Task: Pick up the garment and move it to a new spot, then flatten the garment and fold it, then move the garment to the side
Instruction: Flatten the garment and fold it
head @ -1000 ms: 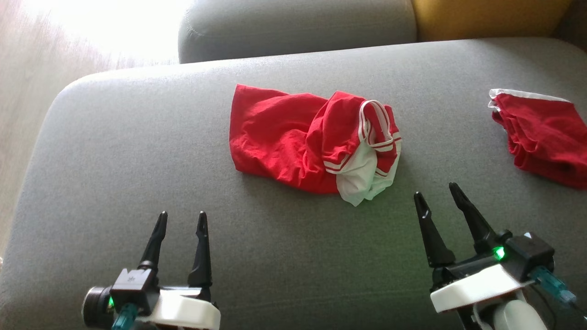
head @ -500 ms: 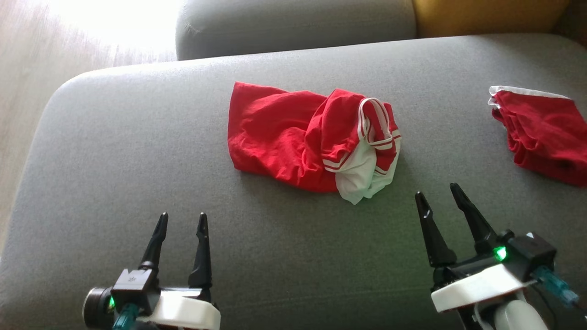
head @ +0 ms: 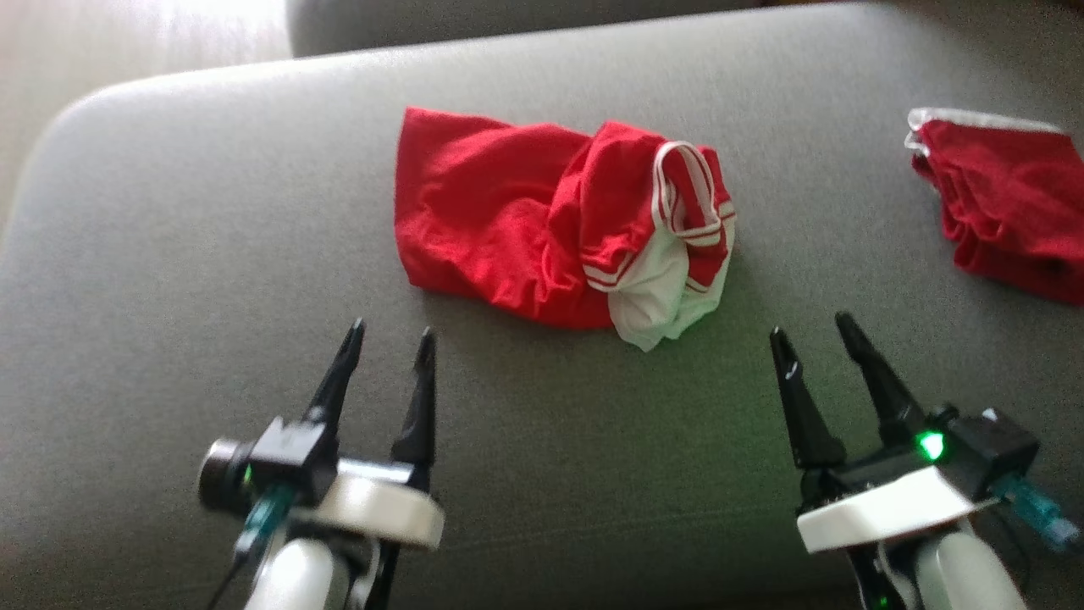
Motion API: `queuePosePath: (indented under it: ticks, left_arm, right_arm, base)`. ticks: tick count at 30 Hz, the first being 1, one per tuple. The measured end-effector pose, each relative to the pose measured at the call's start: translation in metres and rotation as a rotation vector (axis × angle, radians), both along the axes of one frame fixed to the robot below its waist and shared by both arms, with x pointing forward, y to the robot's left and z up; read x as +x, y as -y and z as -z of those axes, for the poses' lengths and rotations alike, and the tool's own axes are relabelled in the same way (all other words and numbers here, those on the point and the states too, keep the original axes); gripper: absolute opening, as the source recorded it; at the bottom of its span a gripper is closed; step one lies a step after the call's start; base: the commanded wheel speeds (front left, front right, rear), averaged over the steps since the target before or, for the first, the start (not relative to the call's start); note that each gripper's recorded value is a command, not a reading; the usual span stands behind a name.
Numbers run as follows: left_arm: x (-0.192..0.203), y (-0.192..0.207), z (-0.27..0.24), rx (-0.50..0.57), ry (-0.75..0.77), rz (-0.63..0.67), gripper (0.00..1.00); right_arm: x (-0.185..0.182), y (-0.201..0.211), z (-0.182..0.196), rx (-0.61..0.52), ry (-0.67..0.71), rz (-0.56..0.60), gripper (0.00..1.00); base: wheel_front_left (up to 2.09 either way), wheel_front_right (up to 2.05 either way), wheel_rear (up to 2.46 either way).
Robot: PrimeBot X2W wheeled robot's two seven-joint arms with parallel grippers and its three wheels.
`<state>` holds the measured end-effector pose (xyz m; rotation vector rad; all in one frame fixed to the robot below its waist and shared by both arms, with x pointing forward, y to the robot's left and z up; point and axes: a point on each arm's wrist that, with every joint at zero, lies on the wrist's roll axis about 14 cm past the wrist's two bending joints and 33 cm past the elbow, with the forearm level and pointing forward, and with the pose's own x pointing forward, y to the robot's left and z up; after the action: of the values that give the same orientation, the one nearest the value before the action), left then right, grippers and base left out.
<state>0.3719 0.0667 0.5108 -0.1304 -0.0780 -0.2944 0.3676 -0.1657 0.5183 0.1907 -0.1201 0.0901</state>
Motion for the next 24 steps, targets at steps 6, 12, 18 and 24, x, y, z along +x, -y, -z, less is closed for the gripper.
queuePosePath:
  ticks: [6, 12, 18, 24]
  left_arm:
    - [0.036, 0.049, 0.005, -0.044, -0.015, 0.183, 1.00]
    - [0.057, 0.110, 0.013, -0.017, -0.010, 0.393, 1.00]
    - [0.074, 0.160, 0.022, 0.035, 0.012, 0.543, 1.00]
    - [0.077, 0.186, 0.072, 0.098, -0.107, 0.627, 1.00]
  right_arm:
    - [0.020, 0.010, 0.002, -0.009, -0.002, 0.026, 1.00]
    - [0.024, 0.033, 0.013, -0.020, -0.035, 0.096, 1.00]
    - [0.026, 0.056, 0.018, -0.029, -0.052, 0.162, 1.00]
    - [0.021, 0.076, 0.024, -0.022, -0.079, 0.225, 1.00]
  base:
    - [0.00, 0.00, 0.00]
    - [0.00, 0.00, 0.00]
    - [0.00, 0.00, 0.00]
    - [0.00, 0.00, 0.00]
